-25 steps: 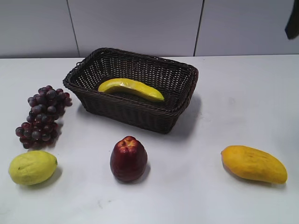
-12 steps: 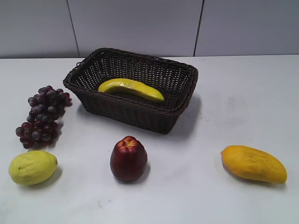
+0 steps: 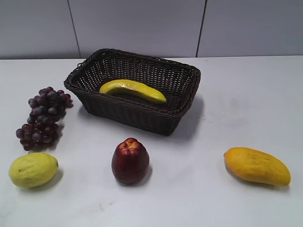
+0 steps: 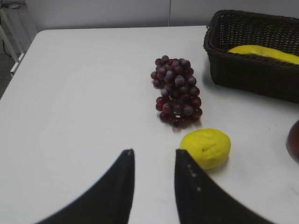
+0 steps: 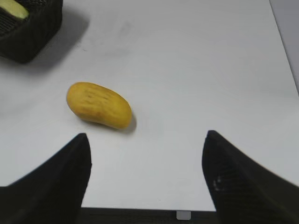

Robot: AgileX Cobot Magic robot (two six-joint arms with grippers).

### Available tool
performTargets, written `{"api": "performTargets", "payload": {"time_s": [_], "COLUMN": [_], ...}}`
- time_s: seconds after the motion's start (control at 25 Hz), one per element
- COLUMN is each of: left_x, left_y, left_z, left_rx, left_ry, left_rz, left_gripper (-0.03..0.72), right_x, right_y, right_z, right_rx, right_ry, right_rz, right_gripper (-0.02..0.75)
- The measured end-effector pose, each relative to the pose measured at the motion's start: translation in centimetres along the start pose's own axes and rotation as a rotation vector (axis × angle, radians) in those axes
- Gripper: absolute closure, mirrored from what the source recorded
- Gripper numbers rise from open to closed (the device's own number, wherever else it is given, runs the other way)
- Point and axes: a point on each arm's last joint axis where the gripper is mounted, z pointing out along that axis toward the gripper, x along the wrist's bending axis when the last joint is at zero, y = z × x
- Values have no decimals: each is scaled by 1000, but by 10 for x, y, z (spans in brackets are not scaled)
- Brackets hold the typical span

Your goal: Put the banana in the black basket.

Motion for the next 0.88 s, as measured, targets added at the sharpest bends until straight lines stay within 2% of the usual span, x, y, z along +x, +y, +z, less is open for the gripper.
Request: {"api": "performTargets", "payload": {"time_s": [0.24, 0.88], "left_x": [0, 0], "left_y": [0, 0], "left_z": [0, 0], "left_rx": [0, 0], "left_ry": [0, 0], "left_rz": [0, 0], "left_gripper": [468, 468], "right_x": [-1, 0], "right_y": [-29, -31], "right_z": [13, 21], "right_rx": [53, 25], "right_ry": [-17, -8], "right_rz": [-10, -20], "right_gripper": [146, 146]}}
